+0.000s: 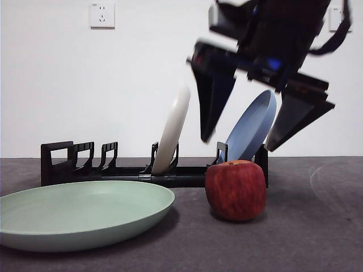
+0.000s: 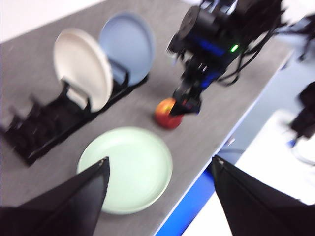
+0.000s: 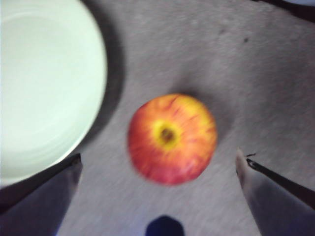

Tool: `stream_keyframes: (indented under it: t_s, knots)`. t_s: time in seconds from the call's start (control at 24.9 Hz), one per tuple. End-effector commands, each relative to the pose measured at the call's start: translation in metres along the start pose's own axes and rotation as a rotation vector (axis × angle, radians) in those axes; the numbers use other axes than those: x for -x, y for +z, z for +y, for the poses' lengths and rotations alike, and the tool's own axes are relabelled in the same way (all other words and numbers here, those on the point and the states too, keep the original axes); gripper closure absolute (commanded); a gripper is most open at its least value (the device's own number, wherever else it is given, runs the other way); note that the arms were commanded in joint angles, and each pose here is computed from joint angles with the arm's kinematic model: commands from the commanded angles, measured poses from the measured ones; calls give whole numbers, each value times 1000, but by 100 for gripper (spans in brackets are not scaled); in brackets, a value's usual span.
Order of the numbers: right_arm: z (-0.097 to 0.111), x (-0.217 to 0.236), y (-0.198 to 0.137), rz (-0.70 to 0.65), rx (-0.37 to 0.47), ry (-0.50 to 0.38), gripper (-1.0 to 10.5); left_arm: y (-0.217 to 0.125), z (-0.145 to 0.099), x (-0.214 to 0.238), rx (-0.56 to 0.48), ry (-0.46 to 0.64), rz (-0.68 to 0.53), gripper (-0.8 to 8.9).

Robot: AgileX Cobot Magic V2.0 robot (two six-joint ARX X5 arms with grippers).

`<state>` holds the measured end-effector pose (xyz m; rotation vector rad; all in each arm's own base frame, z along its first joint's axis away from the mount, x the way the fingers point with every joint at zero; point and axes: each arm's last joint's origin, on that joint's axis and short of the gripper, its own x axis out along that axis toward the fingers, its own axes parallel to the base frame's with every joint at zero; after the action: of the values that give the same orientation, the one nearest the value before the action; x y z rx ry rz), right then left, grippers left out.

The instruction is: Take the green plate from the plate rack,put the plate on the table,take the apple from the table,put the apple in the plate

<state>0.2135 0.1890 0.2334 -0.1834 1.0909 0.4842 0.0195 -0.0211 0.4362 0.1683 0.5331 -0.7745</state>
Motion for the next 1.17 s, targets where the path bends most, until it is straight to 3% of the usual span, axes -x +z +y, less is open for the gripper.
stream_keyframes:
  t_s: [0.04, 0.32, 0.48, 0.6, 0.76, 0.93, 1.01, 1.17]
  knots:
    - [2, -9, 5, 0, -6, -36, 383, -10, 1, -14, 0, 39, 54, 468]
    - [4, -33, 8, 30, -4, -46, 383, -24, 0, -39, -10, 62, 158, 468]
    - [4, -49, 6, 79, -1, -59, 386, -25, 1, -40, -9, 82, 158, 468]
    - [4, -54, 5, 92, 0, -72, 552, -24, 1, -40, -10, 103, 155, 468]
    - [5, -49, 10, 94, 1, -73, 932, -24, 1, -40, -10, 104, 155, 468]
    - [12, -21, 38, 58, 10, -58, 958, -24, 1, -40, -10, 103, 156, 468]
    - [20, 0, 56, 17, 24, -10, 958, -24, 1, -40, -10, 103, 156, 468]
    - [45, 42, 87, -104, 78, 203, 959, -24, 1, -40, -10, 103, 156, 468]
